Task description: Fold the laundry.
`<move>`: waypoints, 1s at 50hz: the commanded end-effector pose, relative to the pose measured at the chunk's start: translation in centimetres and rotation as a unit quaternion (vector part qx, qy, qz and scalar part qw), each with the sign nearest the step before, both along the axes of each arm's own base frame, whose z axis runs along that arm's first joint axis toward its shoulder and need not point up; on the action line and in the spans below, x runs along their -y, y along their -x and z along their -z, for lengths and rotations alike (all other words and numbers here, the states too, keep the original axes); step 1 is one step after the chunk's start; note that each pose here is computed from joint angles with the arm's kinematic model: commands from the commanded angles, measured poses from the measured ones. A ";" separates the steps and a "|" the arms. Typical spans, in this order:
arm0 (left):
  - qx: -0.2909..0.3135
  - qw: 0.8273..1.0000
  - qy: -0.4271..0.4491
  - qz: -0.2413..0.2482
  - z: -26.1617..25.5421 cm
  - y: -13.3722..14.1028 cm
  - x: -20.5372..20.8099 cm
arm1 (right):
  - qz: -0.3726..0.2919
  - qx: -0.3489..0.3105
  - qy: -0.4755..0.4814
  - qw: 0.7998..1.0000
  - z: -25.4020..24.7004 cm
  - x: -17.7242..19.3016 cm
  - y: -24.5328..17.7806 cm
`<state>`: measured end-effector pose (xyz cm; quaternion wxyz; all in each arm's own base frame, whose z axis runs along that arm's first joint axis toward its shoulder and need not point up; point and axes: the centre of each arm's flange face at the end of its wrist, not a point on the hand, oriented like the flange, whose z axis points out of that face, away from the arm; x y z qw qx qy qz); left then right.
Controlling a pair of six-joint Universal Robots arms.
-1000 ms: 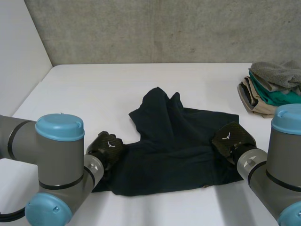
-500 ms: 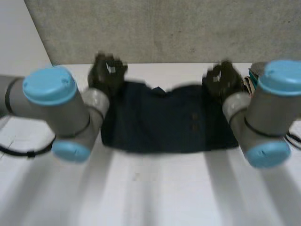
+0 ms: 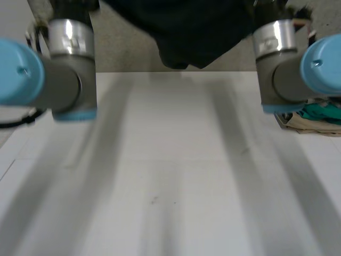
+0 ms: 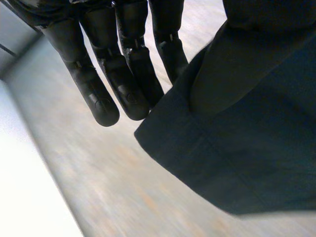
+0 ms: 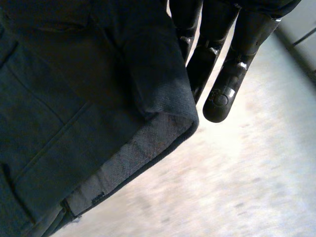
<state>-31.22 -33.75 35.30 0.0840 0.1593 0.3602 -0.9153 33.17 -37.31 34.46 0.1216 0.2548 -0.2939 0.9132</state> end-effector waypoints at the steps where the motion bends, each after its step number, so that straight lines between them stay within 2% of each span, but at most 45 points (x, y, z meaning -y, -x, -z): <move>1: 0.091 0.982 -0.165 0.004 10.5 -0.7 -2.3 | -0.012 -0.079 -0.150 0.985 9.2 -0.5 -0.2; 5: 0.140 0.958 -0.250 0.008 15.1 -1.4 -4.4 | -0.014 -0.131 -0.254 0.958 14.7 -2.2 0.4; 9: 0.200 0.924 -0.327 0.014 18.5 -2.0 -7.5 | -0.014 -0.185 -0.354 0.917 18.3 -5.0 1.6; 10: 0.225 0.908 -0.353 0.015 19.5 -2.3 -8.9 | -0.012 -0.192 -0.368 0.910 18.5 -5.4 1.9; 13: 0.257 0.885 -0.388 0.011 19.5 -3.3 -11.2 | -0.014 -0.220 -0.425 0.878 18.6 -7.8 2.8; 15: 0.267 0.876 -0.403 0.008 19.3 -3.9 -12.2 | -0.011 -0.231 -0.451 0.862 18.3 -8.9 3.5; 16: 0.271 0.871 -0.410 0.007 19.2 -4.2 -12.7 | -0.011 -0.242 -0.478 0.844 18.1 -10.1 4.0; 19: 0.294 0.849 -0.440 0.006 19.1 -5.3 -14.9 | -0.009 -0.259 -0.518 0.815 18.2 -11.7 5.0; 20: 0.300 0.842 -0.448 0.009 19.2 -5.5 -15.6 | -0.004 -0.269 -0.540 0.797 18.3 -12.6 5.6; 23: 0.324 0.819 -0.473 0.019 18.9 -6.5 -18.2 | 0.016 -0.285 -0.576 0.766 18.1 -14.3 7.0; 24: 0.331 0.811 -0.481 0.020 18.9 -6.8 -18.8 | 0.016 -0.285 -0.576 0.766 18.1 -14.3 7.0; 25: 0.346 0.796 -0.497 0.025 19.0 -7.3 -20.1 | 0.030 -0.298 -0.596 0.745 17.8 -15.4 7.9; 26: 0.353 0.788 -0.504 0.028 19.0 -7.5 -20.6 | 0.039 -0.309 -0.609 0.730 17.7 -16.4 8.5; 27: 0.361 0.780 -0.511 0.031 19.0 -7.7 -21.3 | 0.042 -0.315 -0.615 0.722 17.6 -16.8 8.8; 28: 0.379 0.762 -0.524 0.040 19.2 -8.0 -22.6 | 0.044 -0.323 -0.621 0.713 17.5 -17.3 9.1; 31: 0.408 0.737 -0.535 0.061 19.3 -8.2 -24.8 | 0.048 -0.354 -0.630 0.690 17.2 -19.2 10.1; 32: 0.421 0.724 -0.541 0.076 19.4 -8.2 -26.1 | 0.048 -0.361 -0.630 0.686 17.2 -19.6 10.4; 34: 0.430 0.717 -0.543 0.085 19.3 -8.2 -26.8 | 0.049 -0.375 -0.630 0.679 17.3 -20.4 10.8; 38: 0.427 0.724 -0.535 0.086 18.7 -7.8 -26.6 | 0.050 -0.377 -0.630 0.677 17.8 -20.8 11.1; 42: 0.396 0.766 -0.500 0.084 16.6 -6.7 -25.0 | 0.055 -0.369 -0.622 0.689 18.3 -20.5 11.2; 43: 0.377 0.785 -0.484 0.079 15.8 -6.3 -23.9 | 0.057 -0.367 -0.621 0.690 18.4 -20.4 11.3; 46: 0.345 0.816 -0.460 0.063 14.4 -5.9 -21.7 | 0.058 -0.363 -0.617 0.696 18.7 -20.3 11.3; 47: 0.319 0.837 -0.441 0.052 13.5 -5.6 -20.0 | 0.058 -0.362 -0.615 0.698 18.7 -20.3 11.3; 50: 0.285 0.867 -0.407 0.046 12.5 -5.1 -17.4 | 0.058 -0.357 -0.611 0.704 18.7 -20.1 11.2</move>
